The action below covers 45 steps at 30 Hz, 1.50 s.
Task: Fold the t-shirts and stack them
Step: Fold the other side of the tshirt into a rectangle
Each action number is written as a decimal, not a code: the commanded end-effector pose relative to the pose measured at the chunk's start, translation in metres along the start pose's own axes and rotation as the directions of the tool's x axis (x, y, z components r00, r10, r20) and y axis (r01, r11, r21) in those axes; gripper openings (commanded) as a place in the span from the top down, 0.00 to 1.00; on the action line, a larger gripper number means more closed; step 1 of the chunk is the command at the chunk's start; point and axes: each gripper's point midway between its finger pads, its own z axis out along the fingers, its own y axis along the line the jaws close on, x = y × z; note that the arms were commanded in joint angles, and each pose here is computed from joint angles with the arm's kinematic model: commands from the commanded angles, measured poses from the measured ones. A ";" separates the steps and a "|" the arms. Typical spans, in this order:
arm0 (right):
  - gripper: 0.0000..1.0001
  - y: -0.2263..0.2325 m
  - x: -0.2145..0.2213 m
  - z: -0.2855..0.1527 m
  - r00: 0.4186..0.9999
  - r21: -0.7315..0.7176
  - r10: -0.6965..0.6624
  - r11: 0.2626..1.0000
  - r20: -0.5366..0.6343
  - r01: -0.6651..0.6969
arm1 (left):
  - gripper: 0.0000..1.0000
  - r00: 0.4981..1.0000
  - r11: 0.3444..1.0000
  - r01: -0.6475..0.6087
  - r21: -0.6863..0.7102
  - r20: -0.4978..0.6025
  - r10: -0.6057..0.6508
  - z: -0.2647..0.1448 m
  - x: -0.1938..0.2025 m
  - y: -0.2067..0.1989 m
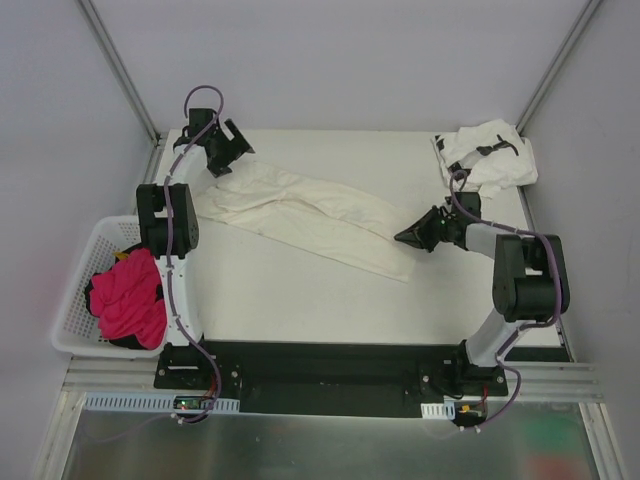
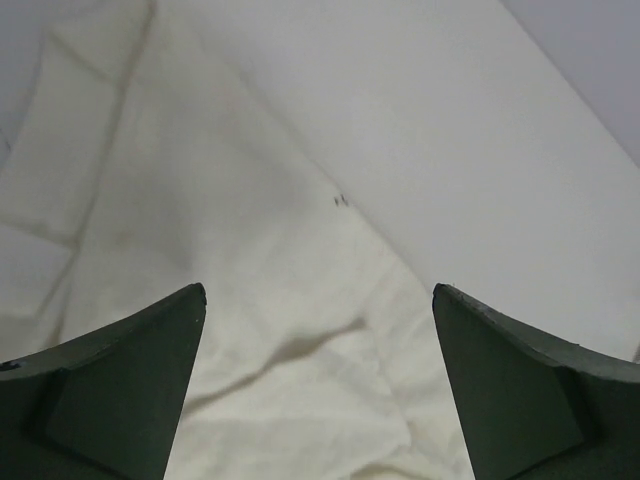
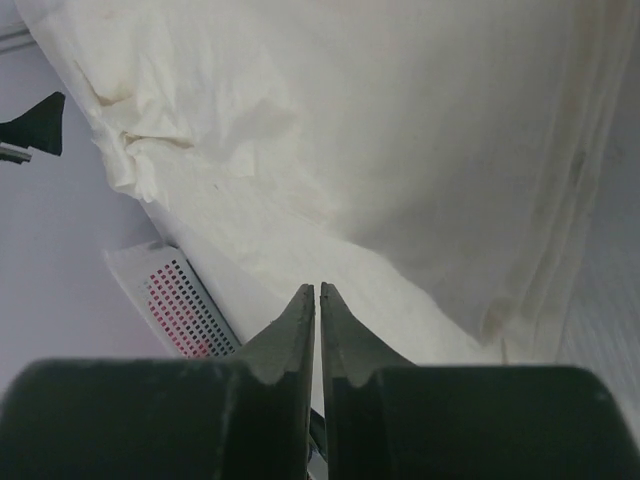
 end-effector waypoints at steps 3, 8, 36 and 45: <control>0.92 0.027 0.003 0.031 1.000 -0.075 -0.017 0.997 -0.025 0.015 | 0.06 0.988 0.974 -0.152 0.167 0.025 0.150 -0.080 0.022 -0.078; 0.93 0.031 0.003 0.034 0.999 -0.087 -0.012 0.996 -0.033 0.009 | 0.08 0.975 0.946 -0.208 0.250 -0.021 0.220 -0.071 0.040 -0.096; 0.94 0.028 0.003 0.019 1.000 -0.101 0.000 0.995 -0.024 -0.002 | 0.17 0.625 0.686 -0.706 0.173 -0.304 0.719 -0.063 0.079 -0.011; 0.95 0.030 0.002 0.016 1.000 -0.108 0.001 0.994 -0.017 -0.002 | 0.17 0.573 0.638 -0.749 0.177 -0.311 0.759 -0.037 0.096 -0.027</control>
